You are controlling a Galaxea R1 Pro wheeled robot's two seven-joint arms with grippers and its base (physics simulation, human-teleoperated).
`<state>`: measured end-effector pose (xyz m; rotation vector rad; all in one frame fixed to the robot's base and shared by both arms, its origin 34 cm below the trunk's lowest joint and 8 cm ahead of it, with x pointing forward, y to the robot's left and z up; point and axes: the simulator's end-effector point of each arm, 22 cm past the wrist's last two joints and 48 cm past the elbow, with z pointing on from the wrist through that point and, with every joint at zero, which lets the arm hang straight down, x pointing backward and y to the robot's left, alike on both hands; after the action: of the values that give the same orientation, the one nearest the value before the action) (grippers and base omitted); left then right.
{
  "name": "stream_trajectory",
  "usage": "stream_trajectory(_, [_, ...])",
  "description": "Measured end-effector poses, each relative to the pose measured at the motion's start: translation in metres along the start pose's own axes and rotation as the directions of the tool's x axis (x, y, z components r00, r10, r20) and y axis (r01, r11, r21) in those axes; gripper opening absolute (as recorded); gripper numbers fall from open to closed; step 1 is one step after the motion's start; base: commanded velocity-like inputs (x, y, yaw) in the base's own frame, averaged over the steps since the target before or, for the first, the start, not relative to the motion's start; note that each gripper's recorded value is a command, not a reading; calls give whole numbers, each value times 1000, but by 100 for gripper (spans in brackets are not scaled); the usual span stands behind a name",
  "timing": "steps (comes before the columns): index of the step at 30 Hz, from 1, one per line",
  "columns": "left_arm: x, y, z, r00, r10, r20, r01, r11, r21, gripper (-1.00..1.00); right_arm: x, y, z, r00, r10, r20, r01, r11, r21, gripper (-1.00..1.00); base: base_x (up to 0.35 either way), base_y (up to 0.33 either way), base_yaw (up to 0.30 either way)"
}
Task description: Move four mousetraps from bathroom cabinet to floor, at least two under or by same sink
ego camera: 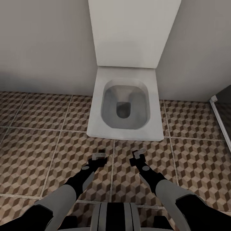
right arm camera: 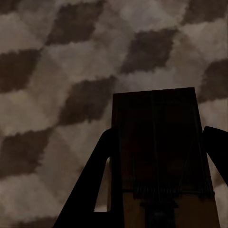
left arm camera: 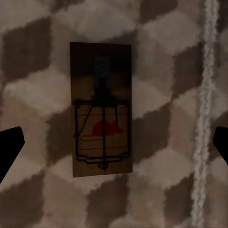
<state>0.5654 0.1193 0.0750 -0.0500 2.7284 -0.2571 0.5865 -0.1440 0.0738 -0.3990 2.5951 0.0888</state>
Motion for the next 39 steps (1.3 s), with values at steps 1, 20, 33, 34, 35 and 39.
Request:
stream_trajectory(1, [0, 0, 0, 1000, 0, 0, 0, 1000, 0, 100, 1, 0, 0, 1000, 0, -2, 0, 1000, 0, -100, 0, 0, 0])
stream_trajectory(20, [1, -3, 0, 1000, -1, -1, 1, 1000, 4, 100, 16, 0, -1, 997, -7, -71, 7, 1000, 1, -100, 0, 0, 0])
stream_trajectory(33, [1, -4, 0, 1000, -2, -1, 2, 1000, 4, 100, 20, 0, -1, 996, -8, -89, 8, 1000, 1, -100, 0, 0, 0])
stream_trajectory(34, [1, -4, 0, 1000, -2, -1, 2, 1000, 5, 100, 20, 0, -1, 996, -8, -89, 9, 1000, 1, -100, 0, 0, 0])
stream_trajectory(35, [1, -4, 0, 1000, -2, -1, 2, 1000, 5, 100, 21, 0, -1, 996, -8, -90, 9, 1000, 1, -100, 0, 0, 0])
stream_trajectory(39, [1, -4, 0, 1000, -2, -1, 2, 1000, 5, 100, 21, 0, -1, 996, -9, -92, 9, 1000, 1, -100, 0, 0, 0])
